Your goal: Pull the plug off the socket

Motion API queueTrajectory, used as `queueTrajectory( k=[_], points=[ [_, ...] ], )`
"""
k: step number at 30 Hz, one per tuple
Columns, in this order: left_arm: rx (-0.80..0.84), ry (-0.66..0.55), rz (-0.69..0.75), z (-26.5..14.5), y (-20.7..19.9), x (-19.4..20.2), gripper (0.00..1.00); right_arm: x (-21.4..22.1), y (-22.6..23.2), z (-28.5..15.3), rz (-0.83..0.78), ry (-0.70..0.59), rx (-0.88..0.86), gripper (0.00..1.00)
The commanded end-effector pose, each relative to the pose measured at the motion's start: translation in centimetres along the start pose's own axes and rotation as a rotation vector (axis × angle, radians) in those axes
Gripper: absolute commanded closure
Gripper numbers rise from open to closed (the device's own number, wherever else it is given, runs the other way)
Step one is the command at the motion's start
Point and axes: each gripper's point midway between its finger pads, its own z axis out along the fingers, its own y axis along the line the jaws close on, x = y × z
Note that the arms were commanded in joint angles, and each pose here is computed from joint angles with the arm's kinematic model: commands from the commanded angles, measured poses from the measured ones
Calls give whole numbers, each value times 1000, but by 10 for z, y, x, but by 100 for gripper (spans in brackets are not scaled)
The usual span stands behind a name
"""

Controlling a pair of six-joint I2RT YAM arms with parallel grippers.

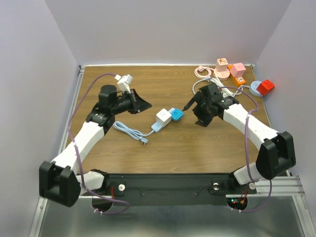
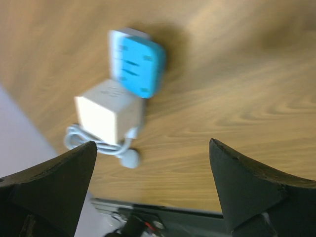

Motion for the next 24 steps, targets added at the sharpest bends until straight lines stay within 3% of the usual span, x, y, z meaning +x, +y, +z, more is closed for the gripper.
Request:
queueTrajectory(
  k=[1, 7, 15, 24],
  points=[
    [178, 60, 27, 32, -34, 16, 100, -13, -25, 10, -42, -71, 33, 0],
    [231, 117, -17, 63, -34, 36, 100, -16, -20, 24, -67, -86, -123, 0],
    [182, 215, -86, 88, 4, 75, 100, -5, 11, 48, -76, -15, -358, 0],
    [126, 245, -94, 101, 30, 88, 100, -4, 34, 69, -97, 38, -427, 1]
  ],
)
